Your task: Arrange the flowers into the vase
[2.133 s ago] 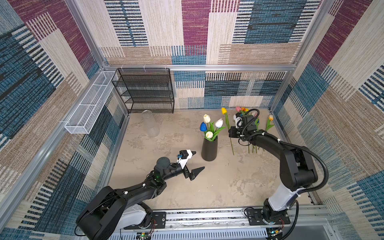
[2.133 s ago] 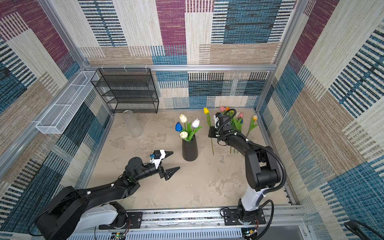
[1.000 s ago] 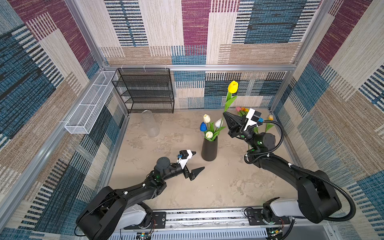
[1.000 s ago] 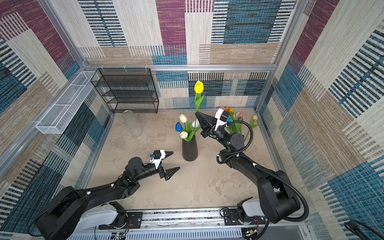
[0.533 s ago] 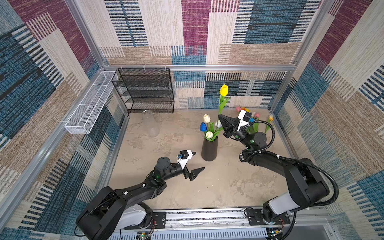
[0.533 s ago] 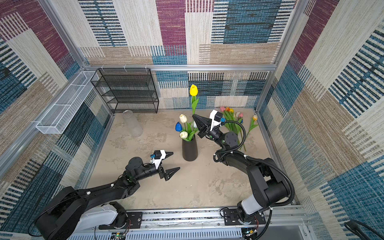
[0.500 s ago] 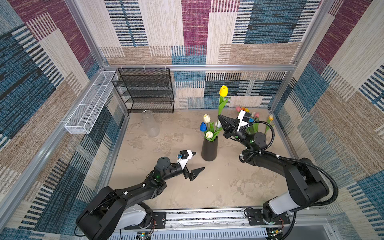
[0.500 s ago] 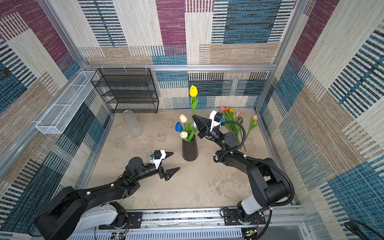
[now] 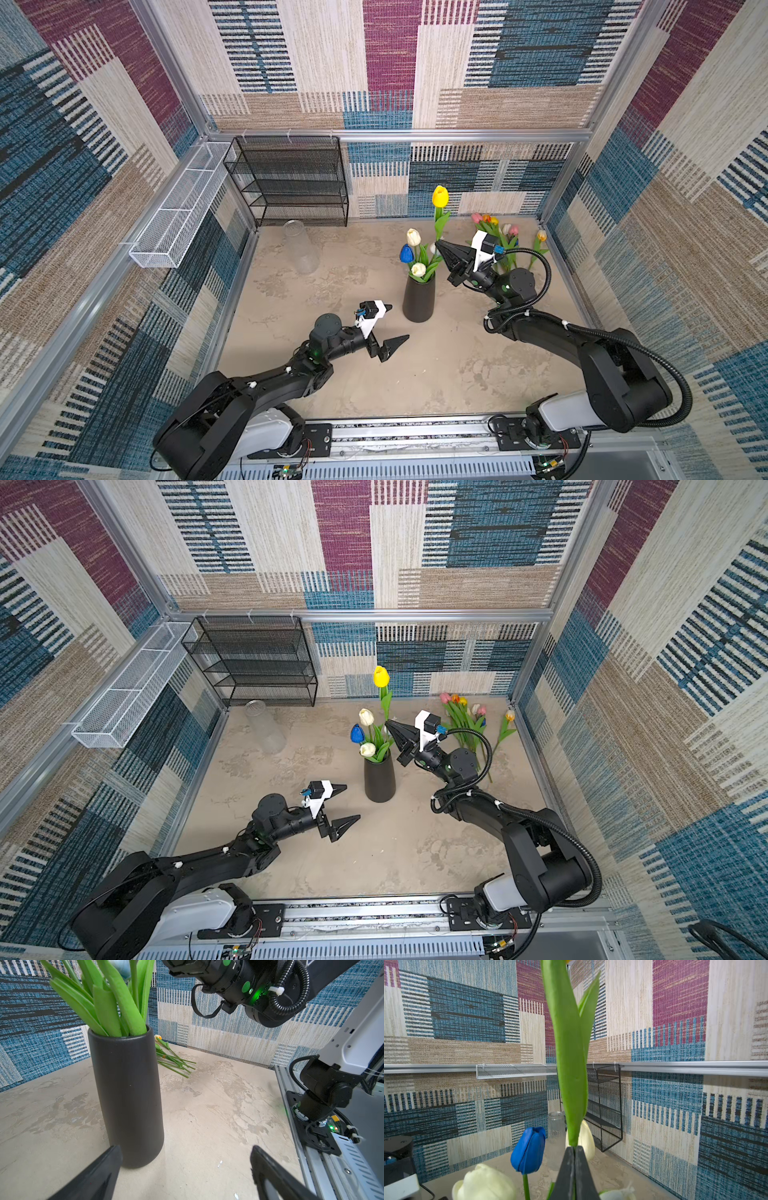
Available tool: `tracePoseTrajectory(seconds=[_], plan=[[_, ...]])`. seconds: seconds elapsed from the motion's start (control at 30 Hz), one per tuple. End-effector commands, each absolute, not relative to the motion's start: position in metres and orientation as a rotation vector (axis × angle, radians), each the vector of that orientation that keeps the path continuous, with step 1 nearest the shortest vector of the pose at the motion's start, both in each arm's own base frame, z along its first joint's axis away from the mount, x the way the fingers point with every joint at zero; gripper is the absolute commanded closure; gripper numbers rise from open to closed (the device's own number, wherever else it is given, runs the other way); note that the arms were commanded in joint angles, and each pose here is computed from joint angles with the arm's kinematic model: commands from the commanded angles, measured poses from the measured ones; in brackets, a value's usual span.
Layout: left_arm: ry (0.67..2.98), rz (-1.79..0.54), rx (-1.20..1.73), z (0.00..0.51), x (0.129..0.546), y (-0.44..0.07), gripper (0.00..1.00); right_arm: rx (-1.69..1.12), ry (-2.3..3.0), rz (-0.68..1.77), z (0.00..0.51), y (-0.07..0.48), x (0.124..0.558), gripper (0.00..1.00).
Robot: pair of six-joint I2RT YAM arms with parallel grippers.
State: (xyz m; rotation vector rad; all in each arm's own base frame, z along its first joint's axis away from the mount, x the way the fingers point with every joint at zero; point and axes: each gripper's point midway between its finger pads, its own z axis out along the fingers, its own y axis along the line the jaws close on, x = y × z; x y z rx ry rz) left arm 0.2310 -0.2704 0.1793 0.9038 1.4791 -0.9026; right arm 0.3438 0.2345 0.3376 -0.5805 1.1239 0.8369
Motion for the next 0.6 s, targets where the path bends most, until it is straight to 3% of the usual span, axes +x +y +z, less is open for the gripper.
tracePoseTrajectory(seconds=[0.0,0.1,0.27,0.57], plan=[[1.439,-0.896,0.907,0.188,0.233,-0.272,0.01,-0.618,1.213,0.795,0.318,0.238,0.351,0.99],[1.440,-0.895,0.908,0.188,0.233,-0.272,0.01,-0.633,1.236,0.769,0.317,0.237,0.350,0.90],[1.442,-0.897,0.910,0.187,0.233,-0.273,0.01,-0.632,1.240,0.701,0.330,0.229,0.347,0.61],[1.440,-0.903,0.911,0.187,0.234,-0.274,0.01,-0.609,1.242,0.633,0.373,0.219,0.344,0.49]])
